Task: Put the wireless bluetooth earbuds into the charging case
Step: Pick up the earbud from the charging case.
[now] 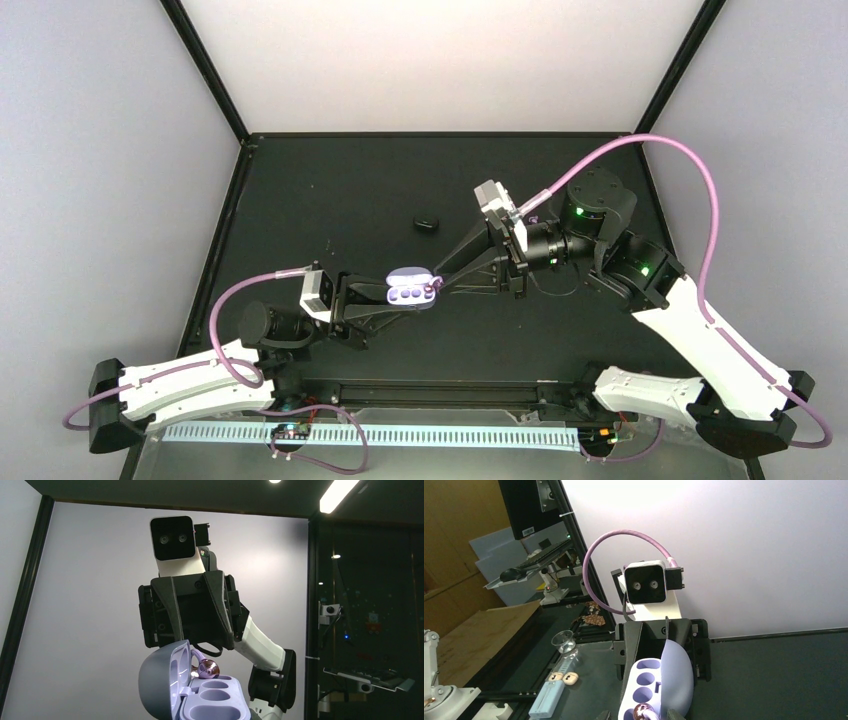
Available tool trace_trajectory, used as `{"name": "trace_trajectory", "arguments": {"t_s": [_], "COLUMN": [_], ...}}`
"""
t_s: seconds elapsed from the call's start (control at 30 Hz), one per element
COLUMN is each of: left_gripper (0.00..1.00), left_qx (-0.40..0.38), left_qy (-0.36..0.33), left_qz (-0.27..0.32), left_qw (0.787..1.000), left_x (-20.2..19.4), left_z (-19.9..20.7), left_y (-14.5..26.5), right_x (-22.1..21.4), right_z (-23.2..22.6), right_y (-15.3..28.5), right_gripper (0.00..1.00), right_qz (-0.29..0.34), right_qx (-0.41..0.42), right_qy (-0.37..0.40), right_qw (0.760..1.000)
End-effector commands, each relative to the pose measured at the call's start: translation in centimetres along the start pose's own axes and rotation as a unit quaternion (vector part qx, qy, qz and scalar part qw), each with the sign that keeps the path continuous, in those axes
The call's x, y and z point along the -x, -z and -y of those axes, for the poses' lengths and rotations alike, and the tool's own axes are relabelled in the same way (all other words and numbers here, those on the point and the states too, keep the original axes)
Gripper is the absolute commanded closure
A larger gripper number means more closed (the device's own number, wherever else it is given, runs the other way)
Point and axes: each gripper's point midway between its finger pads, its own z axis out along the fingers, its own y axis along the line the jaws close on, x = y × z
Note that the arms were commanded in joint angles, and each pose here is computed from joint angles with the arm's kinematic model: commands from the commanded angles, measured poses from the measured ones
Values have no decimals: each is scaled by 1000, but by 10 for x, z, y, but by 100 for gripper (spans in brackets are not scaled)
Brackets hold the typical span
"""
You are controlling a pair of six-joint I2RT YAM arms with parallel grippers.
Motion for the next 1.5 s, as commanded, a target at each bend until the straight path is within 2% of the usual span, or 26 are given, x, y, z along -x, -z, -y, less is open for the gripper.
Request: {"name": "trace_trajectory", "arguments": {"t_s": [0.0, 0.63, 0.9, 1.07, 1.17, 1.33, 1.47], "left_gripper": [98, 98, 99, 98, 98, 98, 99], "left_qx": [-12, -5, -3, -2, 0, 3, 2], "left_qy": [-7, -8, -8, -7, -9, -12, -28], "left_qz": [15, 18, 19, 20, 19, 4, -36], "left_qw": [1000, 1000, 1000, 1000, 1000, 1000, 999], "left_x": [12, 14, 14, 14, 14, 7, -10], "left_z": [6, 4, 4, 3, 3, 1, -1], "left_y": [-4, -3, -2, -2, -2, -2, -4], "right_x": [0, -7, -7, -5, -3, 6, 5], "right_z": [0, 8, 8, 7, 3, -2, -2], "right_y": [-1, -2, -3, -2, 1, 14, 22], "right_gripper": [73, 83, 91, 99, 99, 99, 99], "right_qz": [1, -8, -10, -8, -6, -9, -39], "right_qx": [8, -9, -6, -5, -8, -47, -103], "right_qy": [-2, -9, -11, -10, -2, 28, 56], "right_qw": [1000, 1000, 1000, 1000, 1000, 998, 992]}}
